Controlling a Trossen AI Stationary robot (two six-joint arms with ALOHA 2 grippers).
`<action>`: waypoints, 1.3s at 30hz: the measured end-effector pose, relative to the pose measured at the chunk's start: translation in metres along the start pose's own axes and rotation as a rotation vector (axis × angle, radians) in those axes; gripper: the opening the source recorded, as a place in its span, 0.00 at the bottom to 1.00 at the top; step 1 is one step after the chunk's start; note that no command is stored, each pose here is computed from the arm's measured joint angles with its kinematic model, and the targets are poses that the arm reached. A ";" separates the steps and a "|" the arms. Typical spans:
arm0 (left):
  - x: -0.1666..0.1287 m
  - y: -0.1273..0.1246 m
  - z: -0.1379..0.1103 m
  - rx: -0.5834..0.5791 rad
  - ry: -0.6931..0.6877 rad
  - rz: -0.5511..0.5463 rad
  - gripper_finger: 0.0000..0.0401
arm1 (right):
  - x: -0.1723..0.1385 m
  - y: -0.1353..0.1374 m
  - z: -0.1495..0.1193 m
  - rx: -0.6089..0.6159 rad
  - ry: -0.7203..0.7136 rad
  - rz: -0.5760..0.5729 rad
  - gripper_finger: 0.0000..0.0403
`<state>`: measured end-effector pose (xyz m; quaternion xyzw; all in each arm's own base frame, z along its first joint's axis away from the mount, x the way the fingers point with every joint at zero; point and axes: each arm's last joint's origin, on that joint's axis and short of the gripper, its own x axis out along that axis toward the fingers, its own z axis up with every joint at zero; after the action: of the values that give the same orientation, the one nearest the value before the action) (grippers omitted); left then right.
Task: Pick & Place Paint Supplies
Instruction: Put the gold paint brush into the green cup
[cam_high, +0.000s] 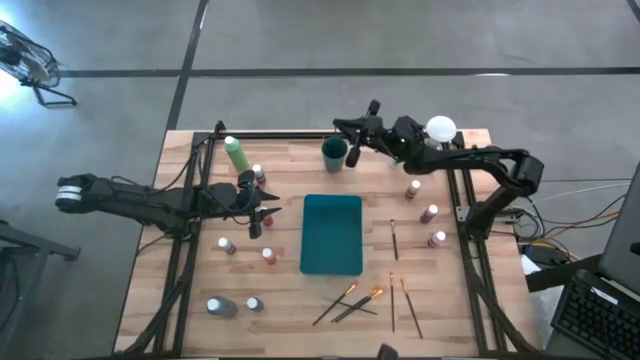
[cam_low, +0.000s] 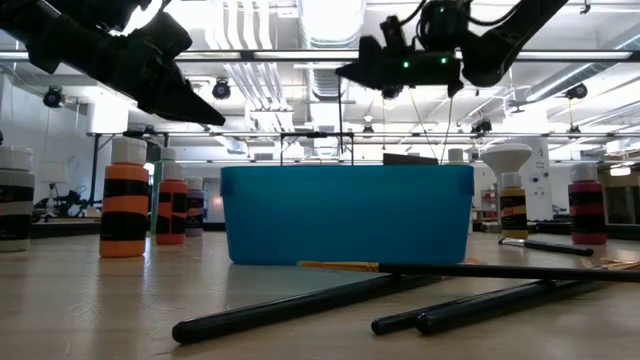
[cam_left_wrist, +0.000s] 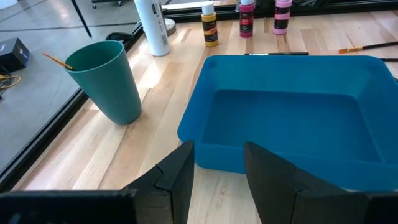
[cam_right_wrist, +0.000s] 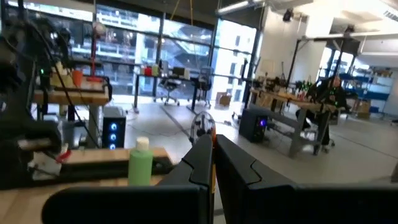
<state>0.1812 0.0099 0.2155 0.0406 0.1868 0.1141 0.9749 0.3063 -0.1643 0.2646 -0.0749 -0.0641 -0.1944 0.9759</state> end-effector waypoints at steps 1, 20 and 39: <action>0.000 0.000 0.000 0.000 0.000 0.000 0.36 | 0.001 -0.001 -0.004 0.001 0.012 -0.003 0.02; 0.000 0.000 0.000 0.000 0.001 0.000 0.36 | 0.014 -0.002 -0.063 0.089 0.115 0.011 0.02; 0.000 0.000 0.000 0.000 0.002 0.000 0.36 | 0.015 -0.002 -0.090 0.123 0.219 0.001 0.02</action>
<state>0.1811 0.0098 0.2153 0.0406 0.1879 0.1140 0.9747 0.3283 -0.1873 0.1791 0.0070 0.0312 -0.1969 0.9799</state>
